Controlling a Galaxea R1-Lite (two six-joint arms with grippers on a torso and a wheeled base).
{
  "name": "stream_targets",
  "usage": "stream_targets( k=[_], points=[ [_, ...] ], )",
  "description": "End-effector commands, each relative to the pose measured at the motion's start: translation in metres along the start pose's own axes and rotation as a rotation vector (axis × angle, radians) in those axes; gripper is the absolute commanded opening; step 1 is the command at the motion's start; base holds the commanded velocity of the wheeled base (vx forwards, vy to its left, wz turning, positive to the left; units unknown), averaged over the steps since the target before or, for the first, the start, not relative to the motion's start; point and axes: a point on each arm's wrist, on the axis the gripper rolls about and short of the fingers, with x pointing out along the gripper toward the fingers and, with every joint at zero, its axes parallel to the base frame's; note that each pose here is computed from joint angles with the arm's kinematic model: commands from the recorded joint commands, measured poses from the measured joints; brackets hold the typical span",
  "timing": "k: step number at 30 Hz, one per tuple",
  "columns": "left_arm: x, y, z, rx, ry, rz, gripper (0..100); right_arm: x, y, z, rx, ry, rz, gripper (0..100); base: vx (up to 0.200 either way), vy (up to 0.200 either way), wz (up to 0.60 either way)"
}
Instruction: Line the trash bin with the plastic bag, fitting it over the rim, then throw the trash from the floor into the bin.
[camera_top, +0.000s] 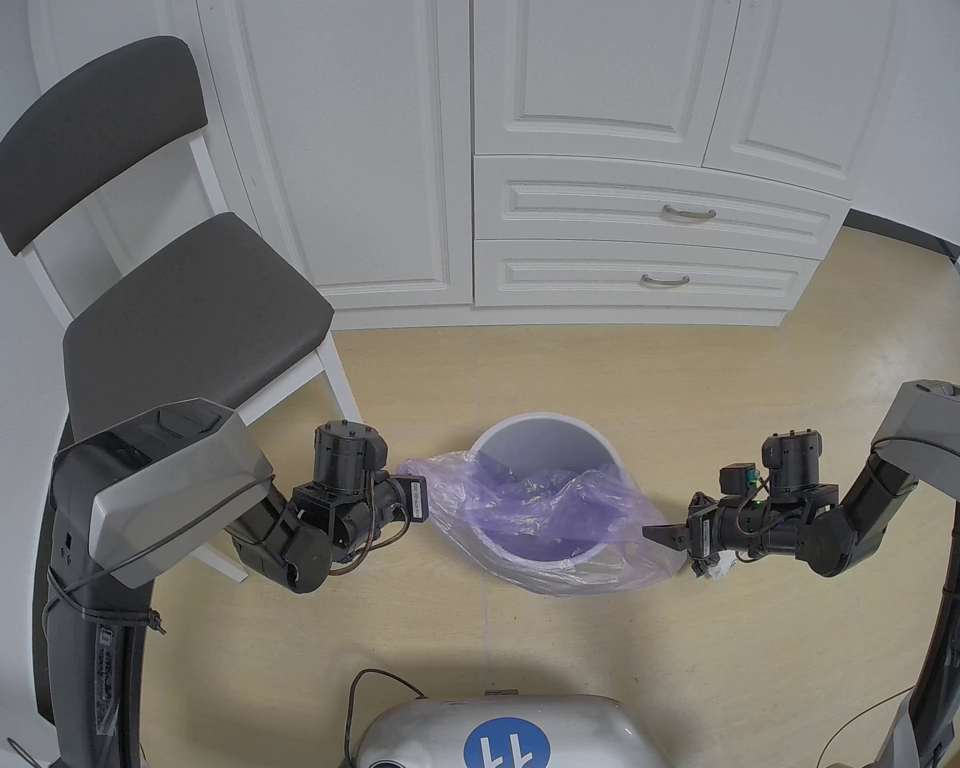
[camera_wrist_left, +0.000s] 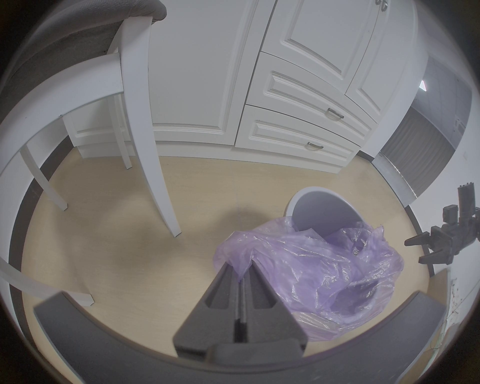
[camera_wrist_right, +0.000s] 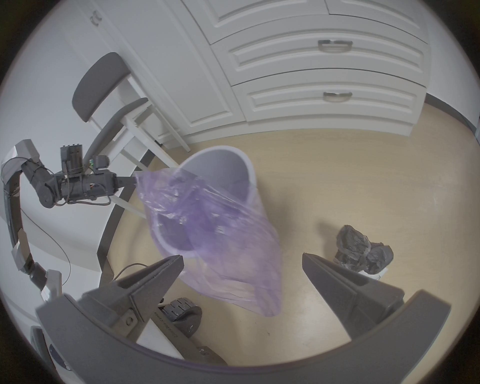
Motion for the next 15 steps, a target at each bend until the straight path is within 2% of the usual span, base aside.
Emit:
stream_targets(
  k=[1,5,15],
  points=[
    [-0.002,0.001,-0.001,0.004,0.007,0.003,0,-0.008,0.023,0.014,-0.044,-0.037,-0.015,100,0.0,0.0,0.0],
    [-0.004,0.0,0.001,0.004,0.003,0.001,0,-0.006,0.037,0.016,-0.067,-0.043,-0.085,100,0.0,0.0,0.0],
    [-0.006,0.002,0.0,0.015,0.019,0.007,0,-0.014,0.066,0.02,-0.11,-0.066,-0.096,100,0.0,0.0,0.0]
  ],
)
